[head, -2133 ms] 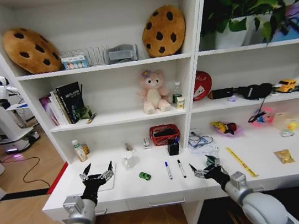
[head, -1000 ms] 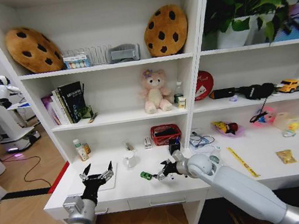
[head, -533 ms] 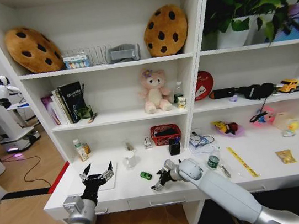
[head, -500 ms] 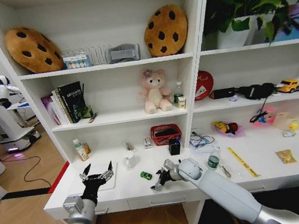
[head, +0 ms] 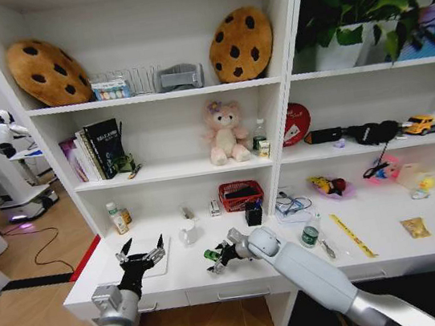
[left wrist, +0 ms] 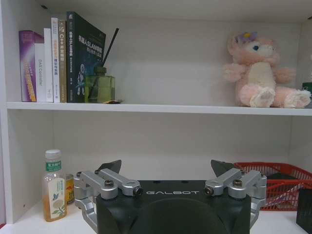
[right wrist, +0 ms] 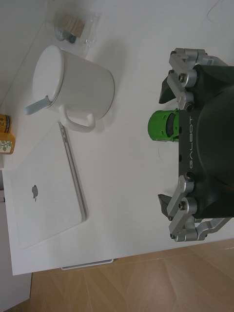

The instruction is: Organize the objects on the table.

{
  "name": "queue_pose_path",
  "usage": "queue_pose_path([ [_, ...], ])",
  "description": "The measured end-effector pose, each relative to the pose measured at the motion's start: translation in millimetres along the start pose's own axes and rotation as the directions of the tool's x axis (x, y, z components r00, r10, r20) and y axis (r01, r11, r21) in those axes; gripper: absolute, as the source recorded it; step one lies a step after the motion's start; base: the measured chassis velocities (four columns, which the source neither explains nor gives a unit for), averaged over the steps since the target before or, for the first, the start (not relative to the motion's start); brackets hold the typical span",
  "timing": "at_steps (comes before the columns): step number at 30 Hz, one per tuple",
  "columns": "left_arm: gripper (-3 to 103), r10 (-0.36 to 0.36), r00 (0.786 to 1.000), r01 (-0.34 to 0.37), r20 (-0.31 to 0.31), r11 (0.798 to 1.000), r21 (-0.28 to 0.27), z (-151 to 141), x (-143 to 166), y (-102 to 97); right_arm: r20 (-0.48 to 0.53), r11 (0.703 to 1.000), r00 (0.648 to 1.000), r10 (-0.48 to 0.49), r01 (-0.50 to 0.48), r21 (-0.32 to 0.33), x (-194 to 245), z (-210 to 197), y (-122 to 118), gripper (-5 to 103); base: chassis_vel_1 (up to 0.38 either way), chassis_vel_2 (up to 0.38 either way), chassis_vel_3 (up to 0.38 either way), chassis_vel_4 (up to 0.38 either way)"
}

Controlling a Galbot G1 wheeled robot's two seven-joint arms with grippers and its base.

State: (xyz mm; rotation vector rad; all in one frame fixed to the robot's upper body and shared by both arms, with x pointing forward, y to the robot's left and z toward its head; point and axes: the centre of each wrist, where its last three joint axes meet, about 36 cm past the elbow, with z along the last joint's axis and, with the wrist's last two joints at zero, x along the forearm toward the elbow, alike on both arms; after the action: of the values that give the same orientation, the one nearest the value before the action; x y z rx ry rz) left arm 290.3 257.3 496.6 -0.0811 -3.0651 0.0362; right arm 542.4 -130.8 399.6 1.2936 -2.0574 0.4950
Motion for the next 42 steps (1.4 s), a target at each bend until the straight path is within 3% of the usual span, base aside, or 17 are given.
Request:
queue_pose_path([
  [12,100,0.000,1.000,0.000,0.000,1.000,0.000,0,0,0.0,-0.023,0.998,0.998,0.057,-0.058,-0.036,9,18,-11,100,0.000,0.000,0.000,0.000],
  [21,100,0.000,1.000,0.000,0.000,1.000,0.000,0,0,0.0,0.026,0.997,0.998,0.063,-0.061,-0.047,-11,-1,-1,100,0.000,0.000,0.000,0.000],
  [28,100,0.000,1.000,0.000,0.000,1.000,0.000,0,0,0.0,-0.004,0.991,0.993,0.114,-0.114,-0.063,-11,-2,3,100,0.000,0.000,0.000,0.000],
  [42,100,0.000,1.000,0.000,0.000,1.000,0.000,0,0,0.0,-0.033,0.987,0.992,0.120,-0.122,-0.109,-12,-4,11,99,0.000,0.000,0.000,0.000],
])
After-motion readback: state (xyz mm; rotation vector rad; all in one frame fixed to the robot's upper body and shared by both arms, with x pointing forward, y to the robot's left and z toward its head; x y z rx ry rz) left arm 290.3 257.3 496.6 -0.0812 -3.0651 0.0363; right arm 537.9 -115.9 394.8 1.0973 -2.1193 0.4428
